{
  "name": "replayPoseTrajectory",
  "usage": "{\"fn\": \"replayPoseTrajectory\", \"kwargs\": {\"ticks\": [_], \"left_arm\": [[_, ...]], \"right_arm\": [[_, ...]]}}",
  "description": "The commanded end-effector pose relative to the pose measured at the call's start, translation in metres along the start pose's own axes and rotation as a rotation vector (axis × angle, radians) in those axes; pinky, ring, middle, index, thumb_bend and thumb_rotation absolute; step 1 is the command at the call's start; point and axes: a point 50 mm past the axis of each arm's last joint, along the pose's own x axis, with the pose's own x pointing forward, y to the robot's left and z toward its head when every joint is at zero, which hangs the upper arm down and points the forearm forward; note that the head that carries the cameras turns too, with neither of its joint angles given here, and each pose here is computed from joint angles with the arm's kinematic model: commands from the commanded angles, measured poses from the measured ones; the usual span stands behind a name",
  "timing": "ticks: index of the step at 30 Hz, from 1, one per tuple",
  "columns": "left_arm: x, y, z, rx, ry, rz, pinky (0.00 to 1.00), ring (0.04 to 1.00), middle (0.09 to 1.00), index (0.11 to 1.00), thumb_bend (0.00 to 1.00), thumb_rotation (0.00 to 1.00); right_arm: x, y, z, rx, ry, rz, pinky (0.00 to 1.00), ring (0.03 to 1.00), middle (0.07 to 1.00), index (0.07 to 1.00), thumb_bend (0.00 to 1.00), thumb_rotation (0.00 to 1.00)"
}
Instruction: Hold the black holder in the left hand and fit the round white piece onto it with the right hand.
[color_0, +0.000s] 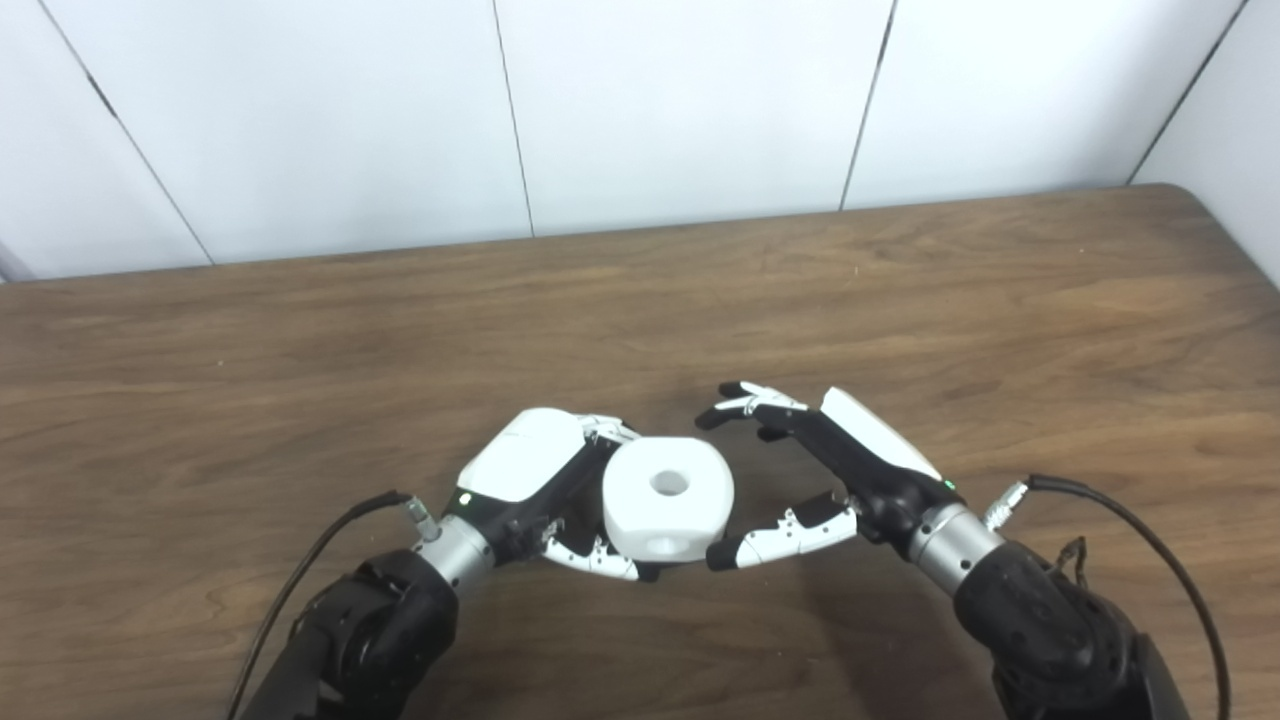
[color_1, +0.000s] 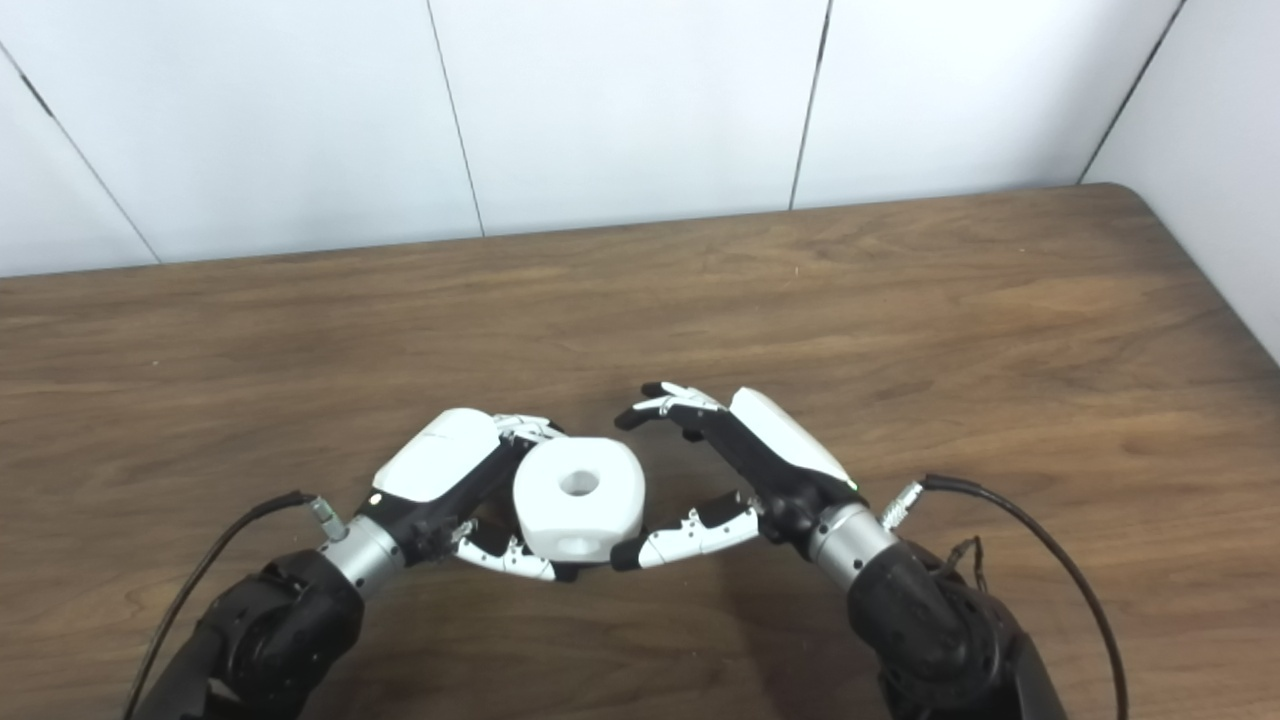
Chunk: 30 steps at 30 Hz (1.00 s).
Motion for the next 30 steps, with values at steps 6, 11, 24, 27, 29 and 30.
{"fn": "replayPoseTrajectory", "kwargs": {"ticks": [6, 11, 24, 27, 29, 30], "left_arm": [[-0.0117, -0.006, -0.0144, -0.088, 0.063, -0.078, 0.72, 0.83, 0.812, 0.726, 0.92, 0.17], [-0.0113, -0.0064, -0.016, -0.092, 0.052, -0.064, 0.73, 0.829, 0.808, 0.686, 0.96, 0.19], [-0.0091, -0.0068, -0.0173, -0.097, 0.047, -0.059, 0.76, 0.836, 0.8, 0.633, 0.97, 0.17], [-0.0097, -0.0052, -0.0197, -0.096, 0.06, -0.058, 0.75, 0.84, 0.806, 0.672, 0.98, 0.18], [-0.0113, -0.0032, -0.0206, -0.097, 0.075, -0.055, 0.75, 0.841, 0.809, 0.722, 0.98, 0.19], [-0.0122, -0.002, -0.0212, -0.098, 0.083, -0.052, 0.75, 0.842, 0.815, 0.757, 0.98, 0.19]], "right_arm": [[0.0009, -0.0094, 0.005, -0.013, -0.025, -0.033, 0.84, 0.967, 0.938, 0.779, 1.0, 0.43], [0.0032, -0.0088, 0.0062, -0.002, -0.021, -0.036, 0.85, 0.969, 0.939, 0.772, 1.0, 0.43], [0.0057, -0.0116, 0.0063, -0.002, -0.027, -0.043, 0.86, 0.971, 0.937, 0.769, 1.0, 0.43], [0.0065, -0.0117, 0.0059, -0.004, -0.027, -0.043, 0.87, 0.968, 0.936, 0.77, 1.0, 0.44], [0.0067, -0.0122, 0.0059, -0.007, -0.027, -0.044, 0.86, 0.967, 0.936, 0.771, 1.0, 0.44], [0.0067, -0.0126, 0.0058, -0.01, -0.027, -0.045, 0.85, 0.966, 0.936, 0.772, 1.0, 0.44]]}}
